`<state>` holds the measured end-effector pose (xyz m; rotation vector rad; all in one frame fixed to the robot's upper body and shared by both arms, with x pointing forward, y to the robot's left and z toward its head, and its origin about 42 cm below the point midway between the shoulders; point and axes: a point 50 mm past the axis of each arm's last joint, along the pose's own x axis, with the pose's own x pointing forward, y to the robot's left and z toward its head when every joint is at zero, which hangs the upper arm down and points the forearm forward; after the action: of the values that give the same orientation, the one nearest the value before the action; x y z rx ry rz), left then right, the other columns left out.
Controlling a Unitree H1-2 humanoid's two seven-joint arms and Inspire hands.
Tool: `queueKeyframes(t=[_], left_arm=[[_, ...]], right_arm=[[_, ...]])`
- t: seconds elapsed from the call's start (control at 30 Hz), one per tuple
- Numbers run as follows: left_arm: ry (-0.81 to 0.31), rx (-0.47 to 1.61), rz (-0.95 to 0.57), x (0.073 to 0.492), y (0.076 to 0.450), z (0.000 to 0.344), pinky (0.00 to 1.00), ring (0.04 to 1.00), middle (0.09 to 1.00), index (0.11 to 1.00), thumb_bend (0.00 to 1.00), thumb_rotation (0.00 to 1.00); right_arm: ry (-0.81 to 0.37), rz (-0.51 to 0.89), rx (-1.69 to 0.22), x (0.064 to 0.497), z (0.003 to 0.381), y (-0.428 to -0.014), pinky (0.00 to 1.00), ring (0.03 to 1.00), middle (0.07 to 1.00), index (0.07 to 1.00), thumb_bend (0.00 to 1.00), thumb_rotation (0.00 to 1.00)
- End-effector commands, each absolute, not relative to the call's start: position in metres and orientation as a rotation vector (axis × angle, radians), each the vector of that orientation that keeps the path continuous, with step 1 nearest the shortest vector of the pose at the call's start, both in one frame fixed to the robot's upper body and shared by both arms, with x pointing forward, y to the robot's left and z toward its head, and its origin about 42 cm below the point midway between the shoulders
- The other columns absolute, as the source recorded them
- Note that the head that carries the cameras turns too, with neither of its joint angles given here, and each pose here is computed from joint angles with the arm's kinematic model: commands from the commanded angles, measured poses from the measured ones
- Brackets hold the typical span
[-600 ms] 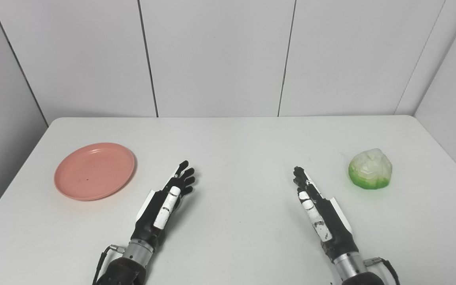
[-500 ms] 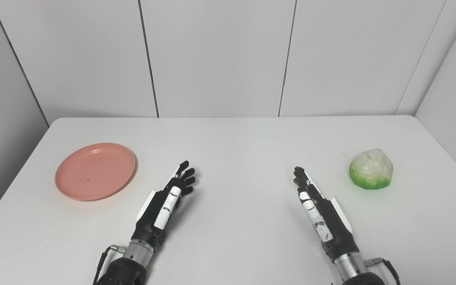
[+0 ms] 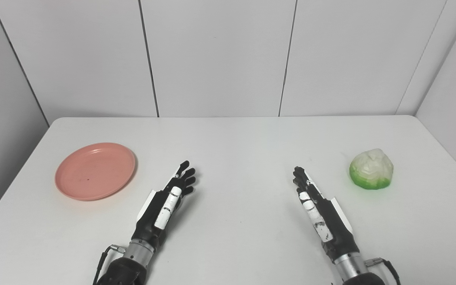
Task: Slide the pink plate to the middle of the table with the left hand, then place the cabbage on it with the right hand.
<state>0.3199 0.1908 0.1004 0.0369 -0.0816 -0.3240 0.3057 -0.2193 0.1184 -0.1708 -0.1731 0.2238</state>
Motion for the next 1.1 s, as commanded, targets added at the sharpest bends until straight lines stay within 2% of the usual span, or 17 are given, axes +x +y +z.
queueKeyframes(t=[0.0, 0.7, 1.07], left_arm=[[0.024, 0.014, -0.304, 0.299, 0.191, 0.068, 0.91, 0.933, 0.95, 0.953, 0.55, 1.0], [0.018, 0.017, -0.305, 0.303, 0.192, 0.067, 0.91, 0.932, 0.949, 0.95, 0.54, 1.0], [0.032, 0.019, -0.322, 0.311, 0.171, 0.059, 0.93, 0.945, 0.962, 0.958, 0.51, 1.0]], right_arm=[[-0.147, 0.214, -0.173, 0.301, 0.103, -0.225, 0.99, 0.966, 0.965, 0.96, 0.29, 1.0], [-0.144, 0.205, -0.182, 0.304, 0.104, -0.223, 0.96, 0.954, 0.958, 0.953, 0.29, 1.0], [-0.132, 0.21, -0.181, 0.309, 0.095, -0.242, 0.97, 0.959, 0.964, 0.958, 0.3, 1.0]])
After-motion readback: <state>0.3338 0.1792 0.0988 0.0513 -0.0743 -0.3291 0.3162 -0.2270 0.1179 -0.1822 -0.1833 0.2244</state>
